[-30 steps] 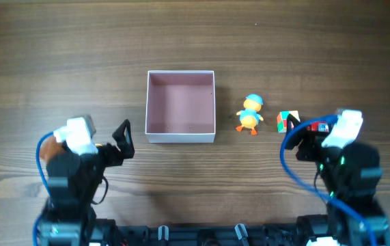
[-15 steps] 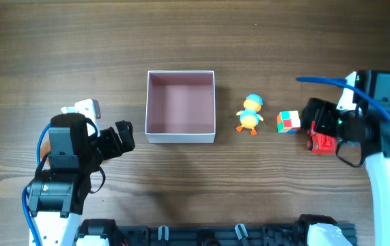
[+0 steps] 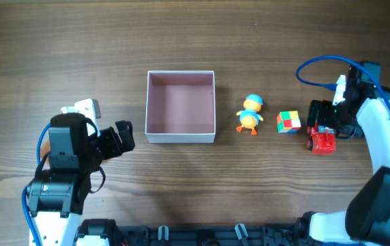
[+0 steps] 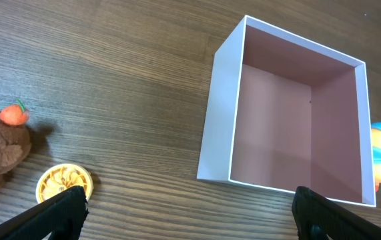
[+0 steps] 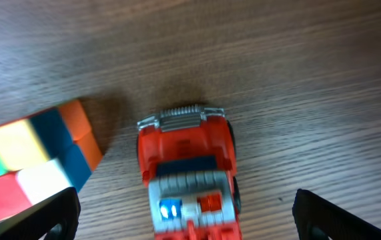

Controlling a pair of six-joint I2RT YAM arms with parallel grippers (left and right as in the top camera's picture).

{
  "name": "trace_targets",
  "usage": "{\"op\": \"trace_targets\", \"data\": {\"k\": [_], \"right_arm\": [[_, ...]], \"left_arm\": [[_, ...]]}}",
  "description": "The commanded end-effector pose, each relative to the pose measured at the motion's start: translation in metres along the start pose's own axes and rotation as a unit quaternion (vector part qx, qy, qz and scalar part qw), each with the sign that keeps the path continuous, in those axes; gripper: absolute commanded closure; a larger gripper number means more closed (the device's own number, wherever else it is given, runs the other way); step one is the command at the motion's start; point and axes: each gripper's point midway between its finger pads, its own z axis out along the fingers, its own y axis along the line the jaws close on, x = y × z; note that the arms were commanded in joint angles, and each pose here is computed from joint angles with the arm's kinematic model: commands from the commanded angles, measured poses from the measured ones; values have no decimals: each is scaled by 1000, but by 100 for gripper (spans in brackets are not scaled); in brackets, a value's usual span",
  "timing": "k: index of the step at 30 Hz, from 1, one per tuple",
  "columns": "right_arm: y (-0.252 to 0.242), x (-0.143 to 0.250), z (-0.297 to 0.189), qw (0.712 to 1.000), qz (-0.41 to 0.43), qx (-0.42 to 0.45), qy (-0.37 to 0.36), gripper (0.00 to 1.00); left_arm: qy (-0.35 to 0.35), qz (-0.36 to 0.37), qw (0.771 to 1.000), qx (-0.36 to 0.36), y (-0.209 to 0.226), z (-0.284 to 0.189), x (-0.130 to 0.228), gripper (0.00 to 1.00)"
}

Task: Pack container
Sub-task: 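Lower the right gripper onto the red toy truck and grasp it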

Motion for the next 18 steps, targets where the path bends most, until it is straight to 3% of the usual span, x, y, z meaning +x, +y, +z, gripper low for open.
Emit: {"op": "trace_targets", "data": {"k": [1,6,18], "right_arm": [[5,15,24,999,5,-14,38,0],[6,19,35,998,15,-16,51,1],[6,19,35,998,19,-16,51,41]], "left_arm": [[-9,-3,1000,12,-6,-5,-6,0],[-9,-3,1000,13,-6,-5,-7,0],[-9,-3,1000,12,-6,-5,-6,0]]}}
